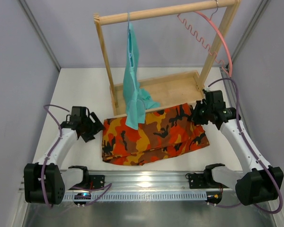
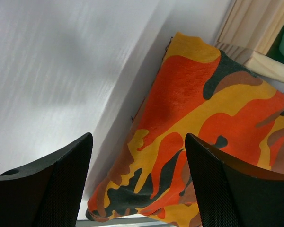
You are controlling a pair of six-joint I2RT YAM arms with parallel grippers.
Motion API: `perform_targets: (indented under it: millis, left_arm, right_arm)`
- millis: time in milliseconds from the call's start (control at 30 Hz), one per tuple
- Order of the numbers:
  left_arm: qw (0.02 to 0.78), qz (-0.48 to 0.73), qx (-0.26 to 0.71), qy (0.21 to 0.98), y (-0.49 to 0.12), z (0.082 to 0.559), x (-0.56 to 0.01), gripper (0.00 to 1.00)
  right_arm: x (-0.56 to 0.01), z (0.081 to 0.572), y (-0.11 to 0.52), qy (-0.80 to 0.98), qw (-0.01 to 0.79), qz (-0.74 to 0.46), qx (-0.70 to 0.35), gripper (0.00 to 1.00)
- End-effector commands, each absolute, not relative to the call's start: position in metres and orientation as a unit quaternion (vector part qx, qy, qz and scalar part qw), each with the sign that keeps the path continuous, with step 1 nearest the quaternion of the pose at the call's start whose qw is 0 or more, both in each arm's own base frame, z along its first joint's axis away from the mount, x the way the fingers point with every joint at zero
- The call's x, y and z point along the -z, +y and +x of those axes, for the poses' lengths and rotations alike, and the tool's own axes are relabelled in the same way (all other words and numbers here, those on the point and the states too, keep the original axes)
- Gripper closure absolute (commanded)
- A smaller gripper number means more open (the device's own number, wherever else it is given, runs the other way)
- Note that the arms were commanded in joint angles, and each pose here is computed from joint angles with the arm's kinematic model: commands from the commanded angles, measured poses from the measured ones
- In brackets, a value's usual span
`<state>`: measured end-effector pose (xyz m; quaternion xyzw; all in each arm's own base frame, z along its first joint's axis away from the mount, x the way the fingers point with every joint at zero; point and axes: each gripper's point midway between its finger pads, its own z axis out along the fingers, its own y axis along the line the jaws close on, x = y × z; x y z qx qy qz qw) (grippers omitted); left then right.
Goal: Place the trousers on the hanger
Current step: Fold the trousers
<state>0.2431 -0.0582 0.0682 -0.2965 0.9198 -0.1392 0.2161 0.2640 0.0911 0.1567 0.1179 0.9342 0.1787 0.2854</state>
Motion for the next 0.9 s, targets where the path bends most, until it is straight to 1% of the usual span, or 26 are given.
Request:
perform_targets:
  millis: [0,67,200,300,433,667,733,833,867]
  left_arm:
    - [0.24,-0.285,0.207,0.904,-0.076,0.256,-0.082,0.21]
    - [0.234,-0.283,0.231,0.901,-0.085,0.255,-0.082,0.21]
    - [0.233,-0.283,0.236,0.9,-0.086,0.254,-0.082,0.21]
    - [0.236,-0.282,0.241,0.898,-0.088,0.255,-0.083,0.21]
    - [0.232,-0.284,0.247,0.897,-0.09,0.254,-0.082,0.21]
    - [0.217,-0.285,0.267,0.895,-0.097,0.246,-0.072,0.21]
    - [0.217,-0.287,0.261,0.896,-0.095,0.245,-0.07,0.2]
    - [0.212,-0.286,0.261,0.897,-0.096,0.243,-0.067,0.21]
    - [0.212,-0.285,0.264,0.896,-0.097,0.244,-0.068,0.21]
  right_arm:
    - [-0.171,0.268,0.078,0.932,0.306,0.127,-0.15,0.96]
    - [-0.17,0.268,0.073,0.932,0.308,0.132,-0.139,0.96]
    - [-0.168,0.267,0.049,0.931,0.311,0.159,-0.105,0.96]
    - [-0.159,0.266,0.035,0.933,0.301,0.174,-0.093,0.96]
    - [-0.141,0.267,0.034,0.939,0.279,0.174,-0.098,0.96]
    - [-0.107,0.279,0.014,0.947,0.245,0.197,-0.066,0.93]
    - [-0.096,0.281,0.008,0.95,0.233,0.203,-0.05,0.89]
    - [-0.084,0.284,0.003,0.953,0.217,0.206,-0.039,0.77]
    - [-0.082,0.283,0.002,0.954,0.212,0.207,-0.037,0.77]
